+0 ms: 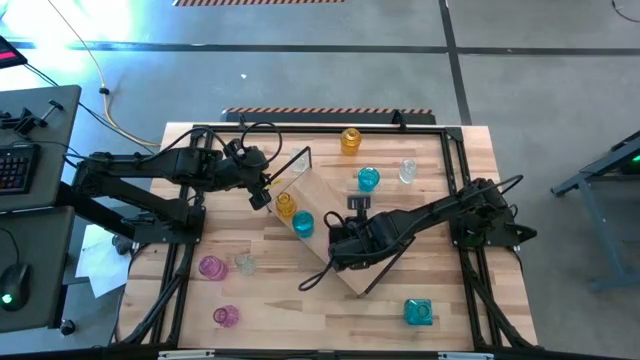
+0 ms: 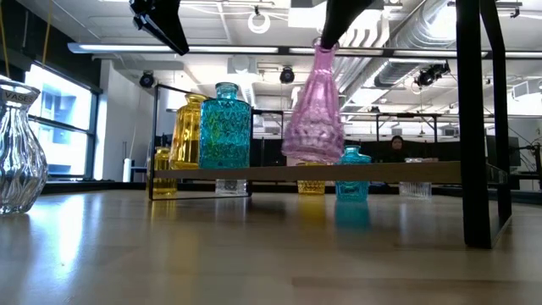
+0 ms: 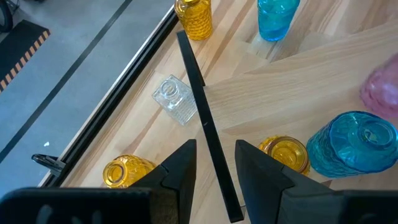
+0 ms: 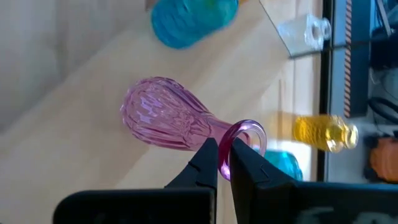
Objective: Sort vases onto shelf
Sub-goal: Put the top right pink crystal vase on the shelf
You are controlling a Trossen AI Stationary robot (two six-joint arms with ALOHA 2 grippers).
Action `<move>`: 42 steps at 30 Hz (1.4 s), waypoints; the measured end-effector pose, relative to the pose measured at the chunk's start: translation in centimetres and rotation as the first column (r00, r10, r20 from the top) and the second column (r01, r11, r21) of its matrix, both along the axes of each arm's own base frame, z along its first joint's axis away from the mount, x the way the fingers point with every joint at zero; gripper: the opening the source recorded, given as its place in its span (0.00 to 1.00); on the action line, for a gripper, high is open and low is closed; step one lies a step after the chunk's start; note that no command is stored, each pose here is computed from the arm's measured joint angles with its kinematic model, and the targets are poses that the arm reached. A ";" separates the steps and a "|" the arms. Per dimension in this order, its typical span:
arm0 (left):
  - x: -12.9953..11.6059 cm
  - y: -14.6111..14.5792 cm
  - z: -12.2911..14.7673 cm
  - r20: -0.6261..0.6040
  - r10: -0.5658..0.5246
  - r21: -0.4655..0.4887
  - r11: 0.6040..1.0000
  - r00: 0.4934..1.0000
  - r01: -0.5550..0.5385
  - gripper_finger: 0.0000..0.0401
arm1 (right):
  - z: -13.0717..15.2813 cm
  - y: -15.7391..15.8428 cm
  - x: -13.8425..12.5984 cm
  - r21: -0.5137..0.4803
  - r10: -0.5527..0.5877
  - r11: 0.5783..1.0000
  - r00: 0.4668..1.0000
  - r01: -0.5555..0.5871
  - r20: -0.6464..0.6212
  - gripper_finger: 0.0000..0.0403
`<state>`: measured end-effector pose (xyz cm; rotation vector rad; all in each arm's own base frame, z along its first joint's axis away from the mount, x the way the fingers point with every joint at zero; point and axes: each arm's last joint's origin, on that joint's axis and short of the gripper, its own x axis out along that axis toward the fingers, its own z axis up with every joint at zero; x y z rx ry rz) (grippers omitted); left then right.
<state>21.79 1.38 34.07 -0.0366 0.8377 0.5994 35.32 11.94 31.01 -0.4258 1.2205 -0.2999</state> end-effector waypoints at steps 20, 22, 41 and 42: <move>0.0 0.0 0.0 0.000 -0.001 0.000 1.000 1.000 0.001 0.26 | -0.2 -1.5 0.3 0.083 -0.047 0.995 0.998 0.051 -0.047 0.01; 0.0 0.0 0.0 0.000 0.000 0.000 1.000 1.000 0.000 0.26 | -0.2 -1.5 0.3 0.088 -0.047 0.995 0.998 0.051 -0.047 0.02; 0.0 0.0 0.0 -0.001 0.000 0.000 1.000 1.000 0.000 0.26 | 0.1 -1.2 1.4 0.101 0.023 0.995 0.999 -0.028 0.045 0.21; 0.0 0.0 0.0 -0.001 0.000 0.000 1.000 1.000 0.000 0.26 | 0.1 -1.2 1.4 0.101 0.023 0.995 0.999 -0.028 0.045 0.21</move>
